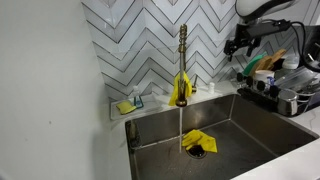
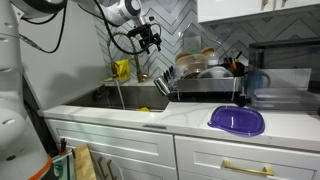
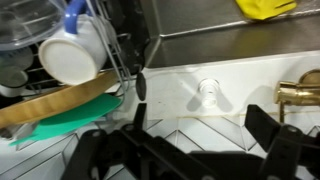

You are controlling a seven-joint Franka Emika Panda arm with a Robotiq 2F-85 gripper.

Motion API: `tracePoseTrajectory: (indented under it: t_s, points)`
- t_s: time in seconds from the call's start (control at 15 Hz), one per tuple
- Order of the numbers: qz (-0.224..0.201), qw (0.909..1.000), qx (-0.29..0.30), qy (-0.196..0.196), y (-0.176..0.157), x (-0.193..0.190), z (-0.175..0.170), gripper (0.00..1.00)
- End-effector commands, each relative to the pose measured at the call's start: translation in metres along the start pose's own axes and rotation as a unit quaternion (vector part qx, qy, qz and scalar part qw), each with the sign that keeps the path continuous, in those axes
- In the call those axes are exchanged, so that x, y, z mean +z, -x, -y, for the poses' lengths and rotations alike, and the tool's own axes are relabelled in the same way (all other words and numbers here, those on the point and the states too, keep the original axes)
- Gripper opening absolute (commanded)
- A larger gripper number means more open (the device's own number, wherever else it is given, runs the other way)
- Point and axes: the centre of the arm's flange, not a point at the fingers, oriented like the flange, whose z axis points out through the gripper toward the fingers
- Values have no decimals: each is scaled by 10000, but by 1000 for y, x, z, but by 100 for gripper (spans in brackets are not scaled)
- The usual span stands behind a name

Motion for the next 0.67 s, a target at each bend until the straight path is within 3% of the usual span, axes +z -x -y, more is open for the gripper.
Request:
tracePoseTrajectory:
  t_s: [0.0,0.13,0.4,0.6]
  points:
    - [54,9997,-68,-247,-1,9,7,100]
    - [128,9986,-156,-496,-3,21,18,100]
    - [134,9983,-21,-559,-6,27,18,100]
    - [323,9933,168,-1098,-12,54,32,100]
